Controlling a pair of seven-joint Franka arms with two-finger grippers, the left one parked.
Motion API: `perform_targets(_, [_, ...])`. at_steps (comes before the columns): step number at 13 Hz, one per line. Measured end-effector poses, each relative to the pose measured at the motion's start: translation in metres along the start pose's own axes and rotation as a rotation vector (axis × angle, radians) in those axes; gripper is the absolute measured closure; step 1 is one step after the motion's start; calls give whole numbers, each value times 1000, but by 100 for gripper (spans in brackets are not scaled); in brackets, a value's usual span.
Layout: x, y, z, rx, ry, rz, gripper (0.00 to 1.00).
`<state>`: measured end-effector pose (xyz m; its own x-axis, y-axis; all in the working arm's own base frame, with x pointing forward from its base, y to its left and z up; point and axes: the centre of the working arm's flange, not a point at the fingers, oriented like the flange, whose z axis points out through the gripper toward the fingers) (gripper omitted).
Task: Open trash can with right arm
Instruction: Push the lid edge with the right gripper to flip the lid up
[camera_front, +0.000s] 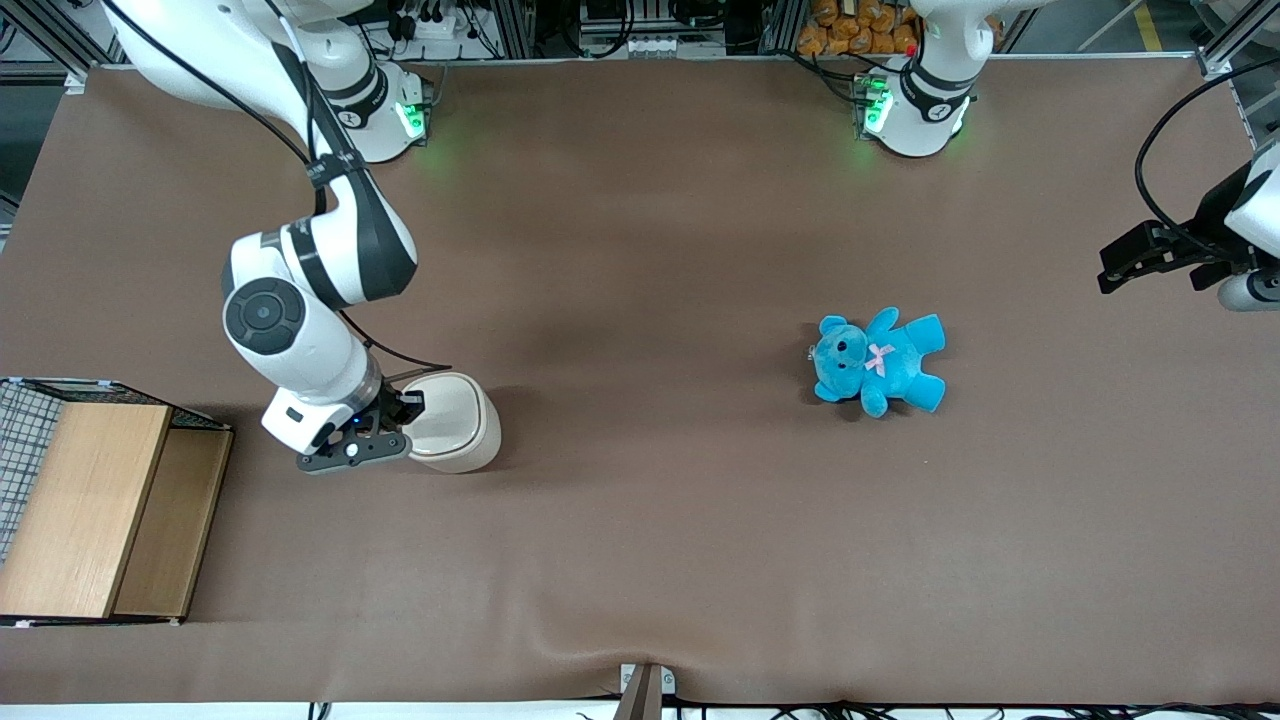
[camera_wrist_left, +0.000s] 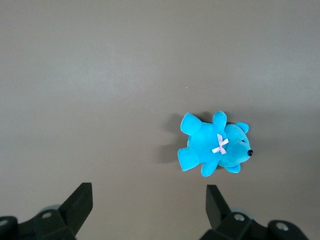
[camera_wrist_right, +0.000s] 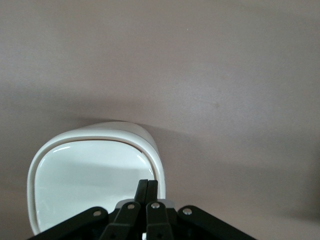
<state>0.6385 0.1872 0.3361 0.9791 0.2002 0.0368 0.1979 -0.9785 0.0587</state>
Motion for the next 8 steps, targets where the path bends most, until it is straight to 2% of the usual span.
perform_targets(6, [-1,-5,18,0,-21,15,99])
perform_targets(8, [-1,-5,20,1,-14,18,99])
